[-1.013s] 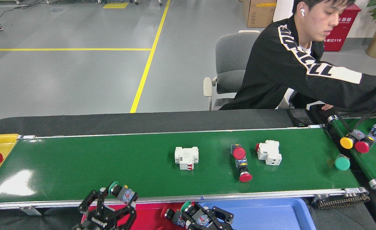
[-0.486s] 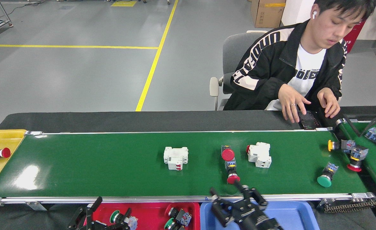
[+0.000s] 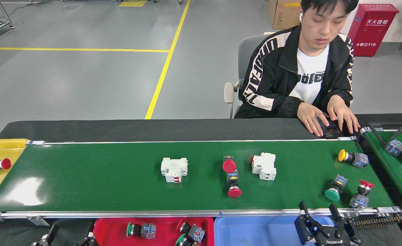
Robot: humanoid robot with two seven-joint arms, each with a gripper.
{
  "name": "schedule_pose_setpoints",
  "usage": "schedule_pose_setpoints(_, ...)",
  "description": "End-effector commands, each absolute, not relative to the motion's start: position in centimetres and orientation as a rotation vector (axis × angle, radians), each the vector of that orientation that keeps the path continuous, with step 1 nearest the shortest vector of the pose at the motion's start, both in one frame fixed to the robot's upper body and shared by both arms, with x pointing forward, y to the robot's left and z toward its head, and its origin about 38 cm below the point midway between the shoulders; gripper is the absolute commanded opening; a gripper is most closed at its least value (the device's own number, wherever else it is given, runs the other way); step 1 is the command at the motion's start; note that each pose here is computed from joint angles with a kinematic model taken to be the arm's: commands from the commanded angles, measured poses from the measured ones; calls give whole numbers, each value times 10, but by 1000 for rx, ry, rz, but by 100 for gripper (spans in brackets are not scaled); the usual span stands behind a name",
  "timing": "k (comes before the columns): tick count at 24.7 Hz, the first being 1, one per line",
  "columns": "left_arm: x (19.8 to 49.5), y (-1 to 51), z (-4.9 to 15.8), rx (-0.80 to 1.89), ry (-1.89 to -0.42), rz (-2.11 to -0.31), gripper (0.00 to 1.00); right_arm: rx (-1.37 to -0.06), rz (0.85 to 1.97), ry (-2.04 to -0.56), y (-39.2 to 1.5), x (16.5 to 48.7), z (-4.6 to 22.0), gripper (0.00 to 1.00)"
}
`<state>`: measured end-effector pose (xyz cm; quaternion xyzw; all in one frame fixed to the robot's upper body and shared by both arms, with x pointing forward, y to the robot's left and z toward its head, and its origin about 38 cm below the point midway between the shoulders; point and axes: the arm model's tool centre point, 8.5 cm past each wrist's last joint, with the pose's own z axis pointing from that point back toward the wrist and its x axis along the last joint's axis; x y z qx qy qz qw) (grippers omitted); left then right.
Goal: Pick switch part from conveyor to tray
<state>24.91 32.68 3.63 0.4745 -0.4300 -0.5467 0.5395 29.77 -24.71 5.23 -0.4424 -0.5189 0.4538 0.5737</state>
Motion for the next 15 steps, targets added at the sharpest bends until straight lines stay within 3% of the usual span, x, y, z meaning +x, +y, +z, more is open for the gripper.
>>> schedule_pose_setpoints(1, 257, 322, 45, 1147, -1051, -1296, 100, -1080, 1044, -1237, -218, 319, 68, 87)
schedule_pose_setpoints(6, 281, 299, 55, 1169, -1105, -1337, 100, -1034, 1139, -1130, -145, 378, 55, 91)
schedule_pose_setpoints(9, 303, 266, 63, 1189, -1130, -1404, 100, -1044, 1166, -1092, -123, 405, 54, 93)
schedule_pose_setpoints(15, 364, 211, 66, 1120, -1174, -1480, 100, -1010, 1286, -1080, -79, 426, 44, 89)
